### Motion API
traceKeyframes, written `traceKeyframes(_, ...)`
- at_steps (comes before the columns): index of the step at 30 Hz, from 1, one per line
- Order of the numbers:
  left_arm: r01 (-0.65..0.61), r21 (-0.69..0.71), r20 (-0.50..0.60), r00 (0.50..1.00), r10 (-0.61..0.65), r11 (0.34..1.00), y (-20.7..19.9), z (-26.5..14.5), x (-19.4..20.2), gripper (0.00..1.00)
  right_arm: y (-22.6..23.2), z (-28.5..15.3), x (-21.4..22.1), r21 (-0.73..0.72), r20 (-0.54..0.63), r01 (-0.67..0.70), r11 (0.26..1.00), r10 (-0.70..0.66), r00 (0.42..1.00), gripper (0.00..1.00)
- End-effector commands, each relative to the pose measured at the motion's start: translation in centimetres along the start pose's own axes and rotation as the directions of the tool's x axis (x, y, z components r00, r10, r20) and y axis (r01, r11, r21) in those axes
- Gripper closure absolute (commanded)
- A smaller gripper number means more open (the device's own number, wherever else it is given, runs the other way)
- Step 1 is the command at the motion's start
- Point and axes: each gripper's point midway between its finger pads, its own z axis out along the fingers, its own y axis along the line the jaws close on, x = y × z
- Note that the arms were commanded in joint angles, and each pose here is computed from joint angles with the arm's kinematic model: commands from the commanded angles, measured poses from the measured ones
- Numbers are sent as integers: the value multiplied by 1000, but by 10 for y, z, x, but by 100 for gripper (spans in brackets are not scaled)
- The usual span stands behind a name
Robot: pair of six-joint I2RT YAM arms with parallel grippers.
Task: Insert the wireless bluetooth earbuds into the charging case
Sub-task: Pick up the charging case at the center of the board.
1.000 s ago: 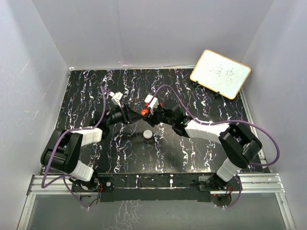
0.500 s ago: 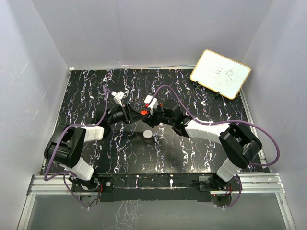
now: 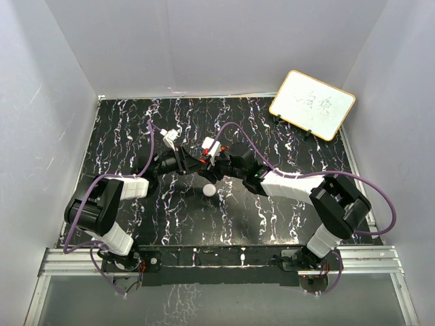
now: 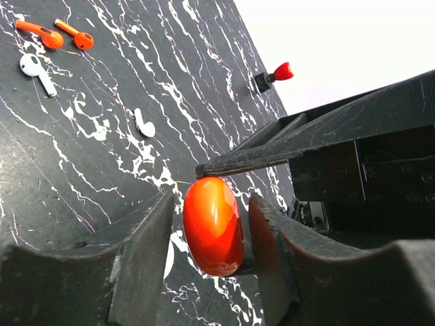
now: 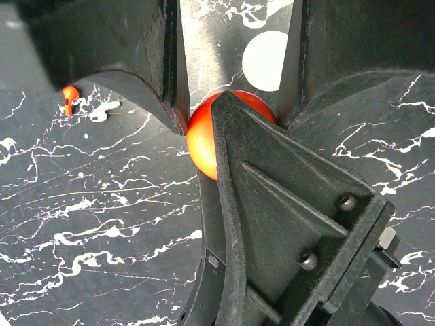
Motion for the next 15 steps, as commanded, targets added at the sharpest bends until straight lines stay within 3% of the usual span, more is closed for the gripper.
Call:
traceKeyframes(1, -57, 40, 20, 998, 57, 998, -14, 0, -12, 50, -11, 3, -44, 41, 116, 44, 998, -48, 992, 97)
traceKeyframes(7, -67, 25, 20, 998, 66, 997, -16, -3, -12, 46, -14, 3, -44, 57, 119, 43, 997, -50, 992, 98)
traceKeyframes(12, -62, 25, 20, 998, 62, 998, -16, -5, -10, 50, -16, 2, -43, 70, 117, 43, 997, -51, 992, 98)
traceKeyframes(15, -65, 26, 24, 998, 65, 998, -17, -5, -10, 60, -17, 2, -42, 74, 114, 42, 996, -50, 992, 98)
